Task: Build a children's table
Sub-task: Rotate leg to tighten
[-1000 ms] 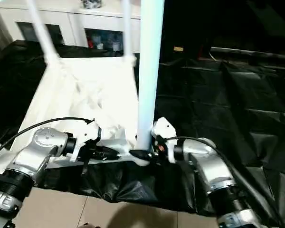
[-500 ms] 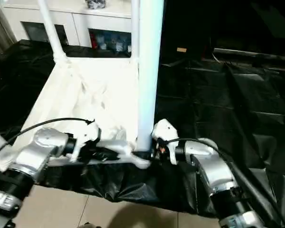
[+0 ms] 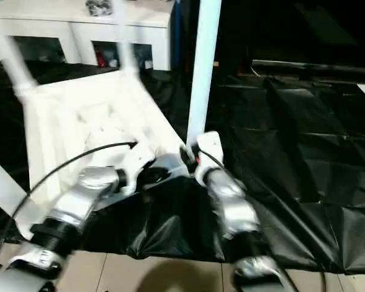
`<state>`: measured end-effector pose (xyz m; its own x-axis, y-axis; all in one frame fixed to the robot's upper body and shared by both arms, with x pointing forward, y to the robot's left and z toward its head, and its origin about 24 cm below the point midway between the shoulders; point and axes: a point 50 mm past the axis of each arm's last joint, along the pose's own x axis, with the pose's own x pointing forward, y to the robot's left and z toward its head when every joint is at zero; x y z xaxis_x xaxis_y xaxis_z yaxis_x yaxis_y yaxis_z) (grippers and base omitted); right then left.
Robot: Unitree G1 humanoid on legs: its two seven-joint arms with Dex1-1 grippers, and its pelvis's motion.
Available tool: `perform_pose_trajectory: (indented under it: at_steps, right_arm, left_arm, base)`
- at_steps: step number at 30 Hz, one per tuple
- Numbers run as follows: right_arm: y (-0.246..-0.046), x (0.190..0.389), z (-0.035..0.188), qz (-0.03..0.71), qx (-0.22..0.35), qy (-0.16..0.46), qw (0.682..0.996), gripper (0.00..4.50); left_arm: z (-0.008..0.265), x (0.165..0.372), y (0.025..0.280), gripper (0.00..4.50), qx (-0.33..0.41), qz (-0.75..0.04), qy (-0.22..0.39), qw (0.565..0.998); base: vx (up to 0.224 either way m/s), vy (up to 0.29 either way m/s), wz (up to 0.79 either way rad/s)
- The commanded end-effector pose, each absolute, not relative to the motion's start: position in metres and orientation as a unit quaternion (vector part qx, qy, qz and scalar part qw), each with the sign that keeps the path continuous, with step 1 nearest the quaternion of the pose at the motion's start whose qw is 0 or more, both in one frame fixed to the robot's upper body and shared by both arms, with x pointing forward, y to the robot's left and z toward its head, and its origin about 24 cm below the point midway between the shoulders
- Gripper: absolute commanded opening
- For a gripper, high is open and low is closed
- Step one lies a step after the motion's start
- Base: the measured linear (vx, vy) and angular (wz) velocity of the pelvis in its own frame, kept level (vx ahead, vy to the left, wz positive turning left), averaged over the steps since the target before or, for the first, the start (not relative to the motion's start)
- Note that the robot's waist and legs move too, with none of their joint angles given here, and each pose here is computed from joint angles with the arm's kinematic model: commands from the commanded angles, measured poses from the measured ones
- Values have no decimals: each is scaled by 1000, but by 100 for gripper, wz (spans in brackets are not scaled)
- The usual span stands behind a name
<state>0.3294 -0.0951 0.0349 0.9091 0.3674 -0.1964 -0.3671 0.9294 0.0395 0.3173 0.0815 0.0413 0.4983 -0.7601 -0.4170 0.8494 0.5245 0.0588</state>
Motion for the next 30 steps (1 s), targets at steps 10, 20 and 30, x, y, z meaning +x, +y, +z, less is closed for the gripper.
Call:
perform_pose_trajectory:
  at_steps: [10, 20, 30]
  right_arm:
    - [-84, 309, 34, 376, 16, 98, 921, 299]
    - [-117, 285, 41, 538, -34, 120, 834, 299]
    - [-130, 273, 43, 613, -62, 158, 771, 231]
  left_arm:
    - [59, 306, 84, 0, 130, -573, 121, 800]
    - [62, 301, 113, 0, 154, -640, 137, 740]
    - [65, 304, 126, 0, 150, -665, 150, 716]
  base:
    - [0, 0, 0]
    - [0, 0, 0]
    - [0, 0, 0]
